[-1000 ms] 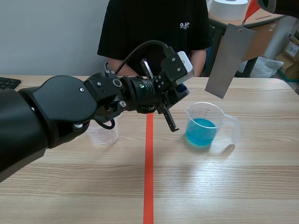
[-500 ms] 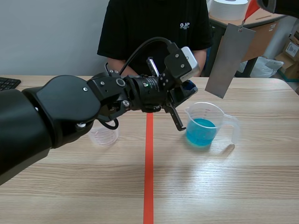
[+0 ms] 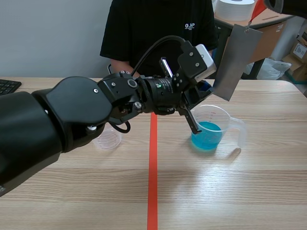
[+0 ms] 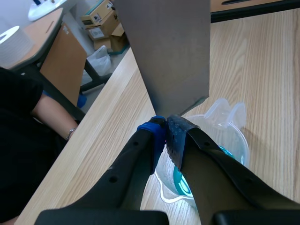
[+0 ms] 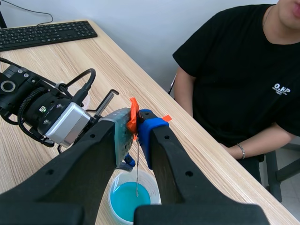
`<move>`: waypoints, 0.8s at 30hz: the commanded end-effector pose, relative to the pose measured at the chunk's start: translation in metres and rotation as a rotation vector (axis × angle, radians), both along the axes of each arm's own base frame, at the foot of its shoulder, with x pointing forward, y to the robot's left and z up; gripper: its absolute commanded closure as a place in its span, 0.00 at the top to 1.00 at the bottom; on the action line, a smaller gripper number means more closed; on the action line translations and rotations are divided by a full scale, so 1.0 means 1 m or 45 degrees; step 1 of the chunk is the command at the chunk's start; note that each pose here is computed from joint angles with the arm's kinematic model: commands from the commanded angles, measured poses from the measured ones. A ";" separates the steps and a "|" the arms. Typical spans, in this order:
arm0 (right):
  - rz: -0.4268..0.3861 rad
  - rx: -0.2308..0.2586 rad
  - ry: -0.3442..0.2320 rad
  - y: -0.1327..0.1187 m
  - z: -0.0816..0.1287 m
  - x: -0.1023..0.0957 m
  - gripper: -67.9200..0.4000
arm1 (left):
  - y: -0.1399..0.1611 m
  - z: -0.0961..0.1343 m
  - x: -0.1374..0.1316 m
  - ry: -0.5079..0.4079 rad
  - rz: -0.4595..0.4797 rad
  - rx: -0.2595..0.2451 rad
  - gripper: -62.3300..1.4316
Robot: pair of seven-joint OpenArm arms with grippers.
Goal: Do the redox reaction experiment.
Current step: 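Raise the plate and point at it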
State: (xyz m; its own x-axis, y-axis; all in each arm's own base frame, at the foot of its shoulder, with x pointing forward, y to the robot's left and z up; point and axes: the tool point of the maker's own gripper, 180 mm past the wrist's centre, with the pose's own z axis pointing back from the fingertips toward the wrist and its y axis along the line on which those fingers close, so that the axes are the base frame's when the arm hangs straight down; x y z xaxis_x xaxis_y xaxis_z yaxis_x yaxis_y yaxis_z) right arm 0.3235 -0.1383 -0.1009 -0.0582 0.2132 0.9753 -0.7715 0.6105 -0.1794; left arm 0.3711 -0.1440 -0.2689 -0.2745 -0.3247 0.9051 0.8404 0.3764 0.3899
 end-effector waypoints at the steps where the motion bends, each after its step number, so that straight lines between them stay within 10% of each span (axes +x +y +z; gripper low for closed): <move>1: 0.013 0.016 -0.063 0.000 0.017 -0.001 0.03 | -0.007 0.021 0.004 -0.047 -0.003 -0.063 0.10; 24: 0.013 0.016 -0.063 0.000 0.017 -0.001 0.03 | -0.006 0.022 0.006 -0.047 0.011 -0.065 0.10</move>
State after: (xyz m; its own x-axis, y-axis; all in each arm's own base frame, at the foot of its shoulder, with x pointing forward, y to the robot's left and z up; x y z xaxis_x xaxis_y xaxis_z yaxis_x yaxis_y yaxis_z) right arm 0.3235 -0.1383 -0.1009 -0.0582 0.2132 0.9753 -0.7715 0.6105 -0.1794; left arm 0.3742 -0.1425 -0.2675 -0.2675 -0.3218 0.9082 0.8330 0.3965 0.3858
